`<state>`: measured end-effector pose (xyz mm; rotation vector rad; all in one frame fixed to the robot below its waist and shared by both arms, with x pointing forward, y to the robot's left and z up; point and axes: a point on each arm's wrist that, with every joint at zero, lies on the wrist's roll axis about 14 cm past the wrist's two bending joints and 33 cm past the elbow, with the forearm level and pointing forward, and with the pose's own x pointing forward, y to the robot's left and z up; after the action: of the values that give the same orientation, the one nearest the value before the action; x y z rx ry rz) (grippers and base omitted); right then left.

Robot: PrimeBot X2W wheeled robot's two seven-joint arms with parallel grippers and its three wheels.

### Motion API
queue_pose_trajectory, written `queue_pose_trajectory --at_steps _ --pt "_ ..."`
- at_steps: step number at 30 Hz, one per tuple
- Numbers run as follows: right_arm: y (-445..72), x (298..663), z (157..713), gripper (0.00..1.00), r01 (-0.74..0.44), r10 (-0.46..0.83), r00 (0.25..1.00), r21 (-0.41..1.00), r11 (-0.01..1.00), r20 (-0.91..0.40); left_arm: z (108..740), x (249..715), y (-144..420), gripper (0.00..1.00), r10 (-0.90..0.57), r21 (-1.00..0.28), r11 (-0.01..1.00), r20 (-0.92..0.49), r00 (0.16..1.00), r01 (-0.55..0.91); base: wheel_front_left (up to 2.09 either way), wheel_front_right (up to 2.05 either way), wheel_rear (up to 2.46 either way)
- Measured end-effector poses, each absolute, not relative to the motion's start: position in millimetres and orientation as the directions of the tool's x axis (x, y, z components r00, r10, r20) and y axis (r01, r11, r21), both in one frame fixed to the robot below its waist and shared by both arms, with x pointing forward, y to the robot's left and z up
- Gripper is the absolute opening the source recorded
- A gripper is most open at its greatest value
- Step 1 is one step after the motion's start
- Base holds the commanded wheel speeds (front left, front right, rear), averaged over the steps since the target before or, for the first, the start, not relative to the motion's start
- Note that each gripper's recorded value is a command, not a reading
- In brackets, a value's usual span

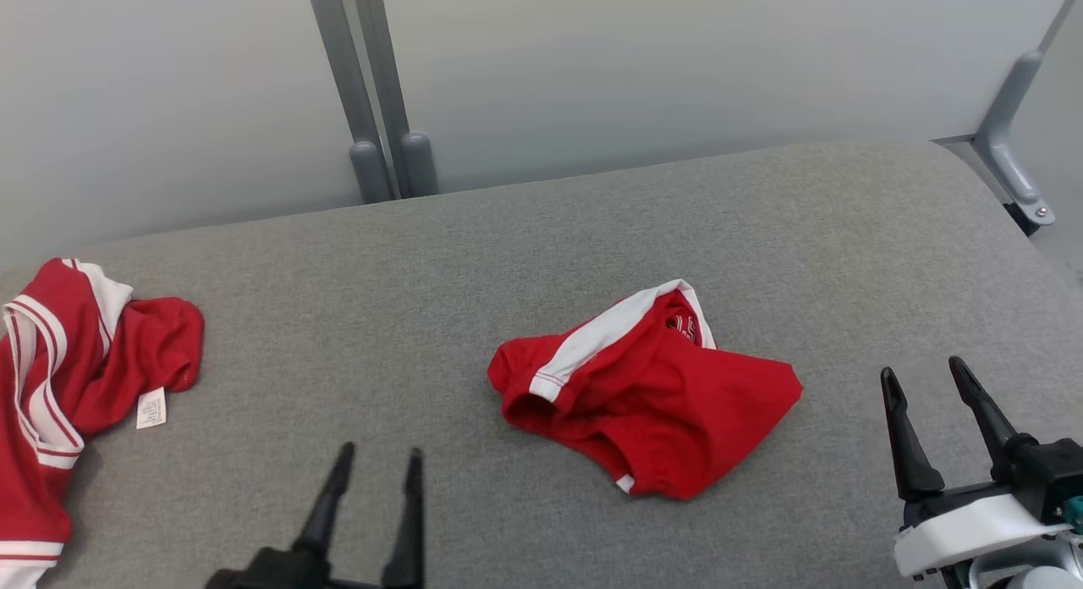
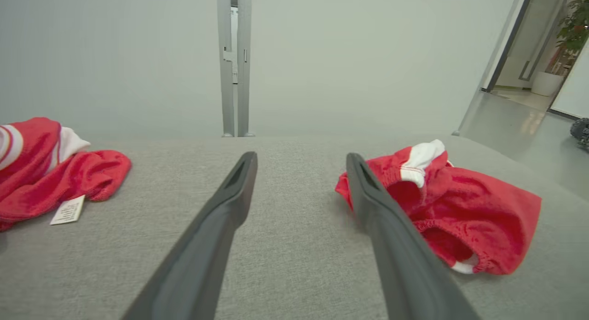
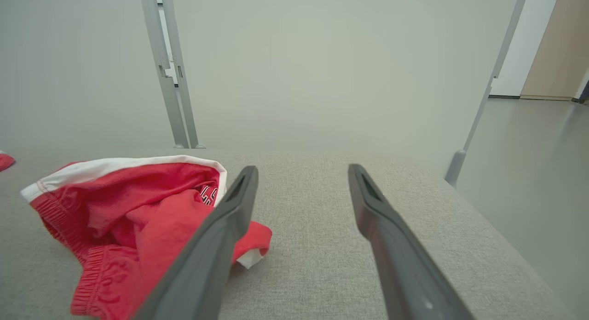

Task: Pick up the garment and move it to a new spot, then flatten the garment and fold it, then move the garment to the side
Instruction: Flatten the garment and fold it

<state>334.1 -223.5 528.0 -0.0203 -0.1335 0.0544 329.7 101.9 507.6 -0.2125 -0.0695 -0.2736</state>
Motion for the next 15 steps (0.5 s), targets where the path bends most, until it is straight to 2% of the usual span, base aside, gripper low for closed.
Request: queue_pose_trajectory --at_steps 4,8,12,15 --pt "-228 331 534 1.0 -0.038 0.041 0.988 -0.021 0.999 0.15 483 315 26 1.0 -0.487 -0.271 0.839 0.012 0.873 0.472 0.0 0.0 0.0" --pt "-237 324 533 1.0 -0.005 0.007 0.989 -0.017 1.0 0.149 461 300 -34 1.0 -0.669 -0.307 0.725 -0.1 0.737 0.616 0.0 0.0 0.0" --pt "-248 316 528 1.0 0.034 -0.032 0.991 -0.009 0.999 0.131 443 294 -65 1.0 -0.753 -0.341 0.65 -0.17 0.636 0.679 0.0 0.0 0.0" --pt "-255 312 525 1.0 0.057 -0.056 0.991 -0.005 0.998 0.12 432 299 -76 1.0 -0.772 -0.334 0.633 -0.207 0.601 0.698 0.0 0.0 0.0"
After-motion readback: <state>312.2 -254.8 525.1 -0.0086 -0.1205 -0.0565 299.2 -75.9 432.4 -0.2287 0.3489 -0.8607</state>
